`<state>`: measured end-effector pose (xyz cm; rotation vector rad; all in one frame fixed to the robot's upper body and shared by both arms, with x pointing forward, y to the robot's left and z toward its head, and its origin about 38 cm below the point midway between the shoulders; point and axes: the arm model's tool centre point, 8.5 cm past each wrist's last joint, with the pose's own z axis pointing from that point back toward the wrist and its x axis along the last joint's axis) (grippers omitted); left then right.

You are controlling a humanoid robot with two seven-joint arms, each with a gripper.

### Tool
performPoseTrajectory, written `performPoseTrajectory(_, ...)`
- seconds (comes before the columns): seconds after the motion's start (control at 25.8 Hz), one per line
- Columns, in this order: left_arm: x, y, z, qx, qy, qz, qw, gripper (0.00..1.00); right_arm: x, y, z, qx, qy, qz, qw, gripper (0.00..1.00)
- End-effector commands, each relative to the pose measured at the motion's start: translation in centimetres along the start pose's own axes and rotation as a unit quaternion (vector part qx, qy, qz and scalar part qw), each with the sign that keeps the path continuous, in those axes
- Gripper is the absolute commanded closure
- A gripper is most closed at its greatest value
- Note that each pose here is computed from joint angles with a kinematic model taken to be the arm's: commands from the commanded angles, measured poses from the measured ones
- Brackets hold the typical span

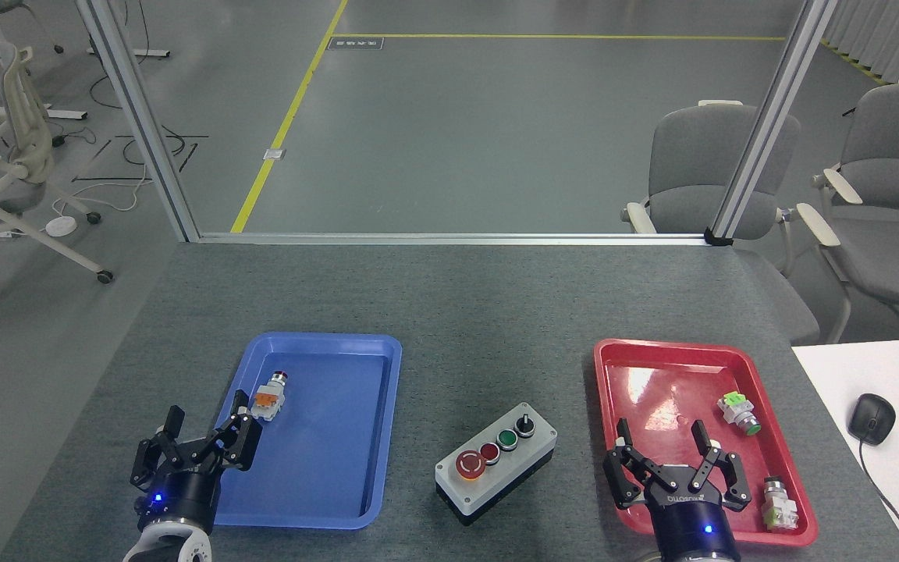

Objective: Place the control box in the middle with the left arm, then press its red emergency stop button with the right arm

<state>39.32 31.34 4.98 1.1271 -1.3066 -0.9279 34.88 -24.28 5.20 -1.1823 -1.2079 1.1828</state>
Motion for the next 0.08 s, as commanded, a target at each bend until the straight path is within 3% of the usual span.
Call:
performPoseTrajectory(0.0,-0.01,-0.01,0.0,0.0,0.0,0.0,1.0,0.01,-0.03,-0.21,-0.19,-0.003,-0.001,0.0,1.0,0.02)
performPoseTrajectory(0.04,-0.01,-0.01,0.0,0.0,0.0,0.0,1.0,0.01,-0.03,-0.21,-0.19,-0.003,-0.001,0.0,1.0,0.02)
